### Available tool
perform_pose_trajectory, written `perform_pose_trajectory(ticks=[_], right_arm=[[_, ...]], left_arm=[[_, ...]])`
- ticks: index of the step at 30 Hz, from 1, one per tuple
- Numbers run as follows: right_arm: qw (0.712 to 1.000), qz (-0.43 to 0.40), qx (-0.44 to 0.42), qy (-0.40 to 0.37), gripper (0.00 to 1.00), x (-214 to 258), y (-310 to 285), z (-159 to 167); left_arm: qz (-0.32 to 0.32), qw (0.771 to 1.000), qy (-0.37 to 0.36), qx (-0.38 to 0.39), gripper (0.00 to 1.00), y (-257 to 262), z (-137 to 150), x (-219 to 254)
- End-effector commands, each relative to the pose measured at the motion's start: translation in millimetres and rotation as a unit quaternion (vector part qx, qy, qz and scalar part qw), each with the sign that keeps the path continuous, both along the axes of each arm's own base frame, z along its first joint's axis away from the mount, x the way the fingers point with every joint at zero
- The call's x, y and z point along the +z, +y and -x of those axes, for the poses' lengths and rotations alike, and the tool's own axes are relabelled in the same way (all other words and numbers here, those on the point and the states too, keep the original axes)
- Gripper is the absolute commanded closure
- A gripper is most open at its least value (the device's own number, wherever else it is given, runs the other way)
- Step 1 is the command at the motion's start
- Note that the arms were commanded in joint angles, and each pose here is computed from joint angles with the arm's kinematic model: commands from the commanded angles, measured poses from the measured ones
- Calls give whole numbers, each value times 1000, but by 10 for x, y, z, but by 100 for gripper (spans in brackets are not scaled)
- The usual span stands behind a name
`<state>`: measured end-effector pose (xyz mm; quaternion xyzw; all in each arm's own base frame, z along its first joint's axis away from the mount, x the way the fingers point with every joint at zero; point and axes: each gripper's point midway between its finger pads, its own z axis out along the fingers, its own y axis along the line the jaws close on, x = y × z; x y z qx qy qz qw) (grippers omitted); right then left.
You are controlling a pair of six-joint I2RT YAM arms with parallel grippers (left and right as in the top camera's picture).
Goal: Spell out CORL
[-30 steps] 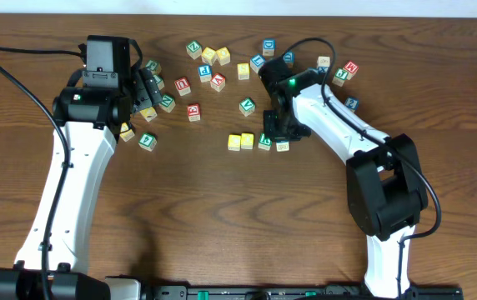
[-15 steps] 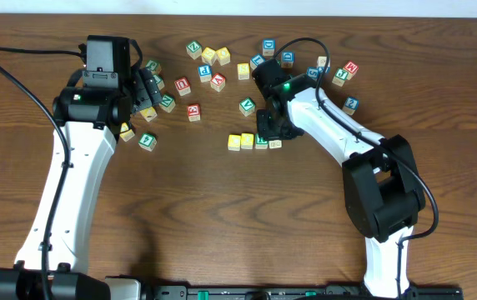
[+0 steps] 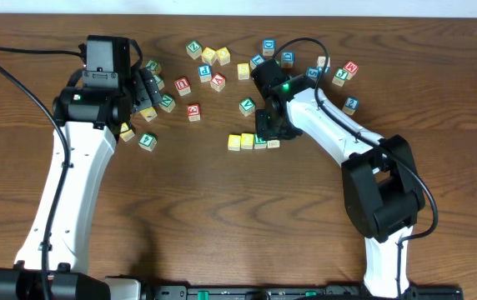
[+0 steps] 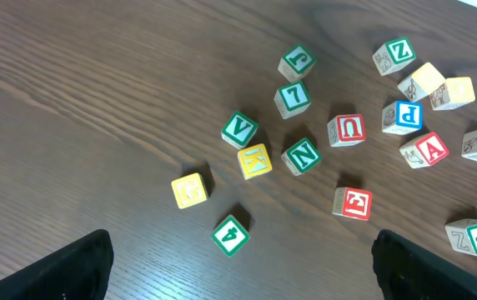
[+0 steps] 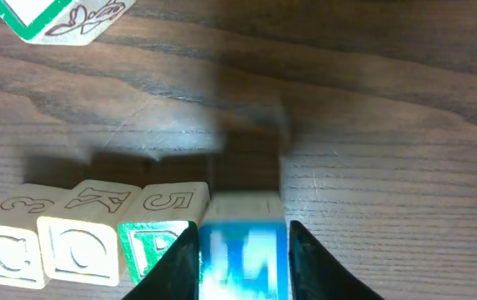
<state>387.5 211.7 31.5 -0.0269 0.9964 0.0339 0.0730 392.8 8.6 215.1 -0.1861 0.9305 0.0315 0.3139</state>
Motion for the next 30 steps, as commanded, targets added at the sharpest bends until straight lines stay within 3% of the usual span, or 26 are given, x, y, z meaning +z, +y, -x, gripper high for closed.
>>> perform_pose_trajectory(ticks=[1, 12, 21, 30], right_arm=[[1000, 4, -1, 9, 69, -54, 18, 53], [1000, 1, -3, 2, 66, -28, 10, 16], [998, -26, -20, -49, 64, 454, -85, -156], [999, -16, -32, -33, 66, 672, -290, 9]], left_arm=[[-5, 1000, -3, -1, 2, 20, 1, 33], [-5, 1000, -2, -1, 2, 20, 1, 33], [-5, 1000, -2, -1, 3, 20, 1, 33], [-5, 1000, -2, -1, 2, 20, 1, 33]])
